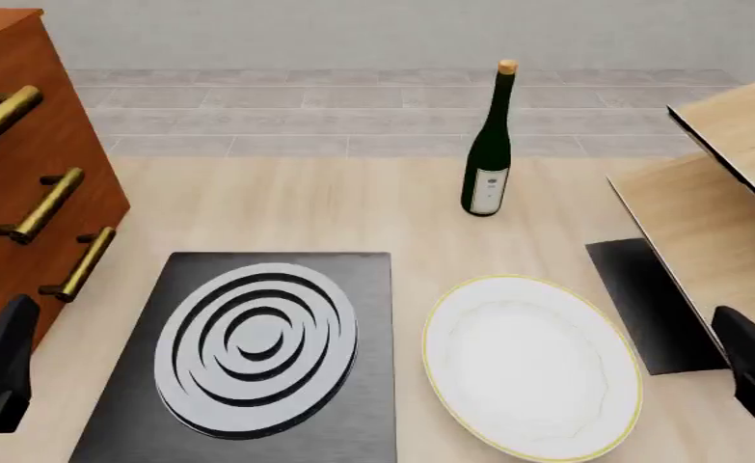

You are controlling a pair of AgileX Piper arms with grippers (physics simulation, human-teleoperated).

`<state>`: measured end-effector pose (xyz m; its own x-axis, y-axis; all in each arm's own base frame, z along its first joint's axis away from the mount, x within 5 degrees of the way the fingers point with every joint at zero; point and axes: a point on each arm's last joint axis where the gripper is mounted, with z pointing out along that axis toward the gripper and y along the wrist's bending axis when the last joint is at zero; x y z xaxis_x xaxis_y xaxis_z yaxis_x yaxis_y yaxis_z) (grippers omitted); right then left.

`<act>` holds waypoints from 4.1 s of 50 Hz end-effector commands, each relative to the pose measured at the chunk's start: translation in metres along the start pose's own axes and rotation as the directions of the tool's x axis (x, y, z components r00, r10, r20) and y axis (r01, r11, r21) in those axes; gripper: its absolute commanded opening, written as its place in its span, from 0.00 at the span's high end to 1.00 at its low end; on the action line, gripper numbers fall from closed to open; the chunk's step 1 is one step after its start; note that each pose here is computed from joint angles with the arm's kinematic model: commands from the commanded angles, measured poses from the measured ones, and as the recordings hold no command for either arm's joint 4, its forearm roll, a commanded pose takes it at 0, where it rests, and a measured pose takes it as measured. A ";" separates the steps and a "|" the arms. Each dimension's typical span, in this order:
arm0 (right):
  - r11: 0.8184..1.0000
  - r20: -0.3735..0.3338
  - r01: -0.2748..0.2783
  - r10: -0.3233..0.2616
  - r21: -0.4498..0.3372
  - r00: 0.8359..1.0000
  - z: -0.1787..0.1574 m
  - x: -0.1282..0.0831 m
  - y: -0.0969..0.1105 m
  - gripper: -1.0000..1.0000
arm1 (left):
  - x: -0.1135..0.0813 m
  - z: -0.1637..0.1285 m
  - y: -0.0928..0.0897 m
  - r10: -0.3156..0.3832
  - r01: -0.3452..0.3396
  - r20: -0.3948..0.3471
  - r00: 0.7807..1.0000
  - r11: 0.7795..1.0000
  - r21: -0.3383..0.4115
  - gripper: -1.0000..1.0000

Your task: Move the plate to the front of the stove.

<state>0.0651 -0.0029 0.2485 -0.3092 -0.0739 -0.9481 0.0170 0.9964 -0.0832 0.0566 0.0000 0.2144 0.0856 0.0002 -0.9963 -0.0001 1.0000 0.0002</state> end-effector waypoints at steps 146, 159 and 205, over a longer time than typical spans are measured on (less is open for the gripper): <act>0.915 -0.490 -0.403 0.365 0.030 0.792 0.078 0.094 0.030 0.00 | 0.000 0.000 0.000 0.000 0.000 0.000 1.000 1.000 0.000 0.00; 0.912 -0.509 -0.409 0.368 0.035 0.778 0.085 0.098 0.033 0.00 | 0.000 0.000 0.000 0.000 0.000 0.000 1.000 1.000 0.000 0.00; 0.914 -0.491 -0.404 0.363 0.023 0.792 0.084 0.096 0.032 1.00 | 0.000 0.000 0.000 0.000 0.000 0.000 1.000 1.000 0.000 0.00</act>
<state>0.1240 0.0201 0.1264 -0.6866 0.3949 -0.6105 0.2188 0.9129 0.3446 0.0566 0.0000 0.2144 0.0856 0.0001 -0.9963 -0.0001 1.0000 0.0001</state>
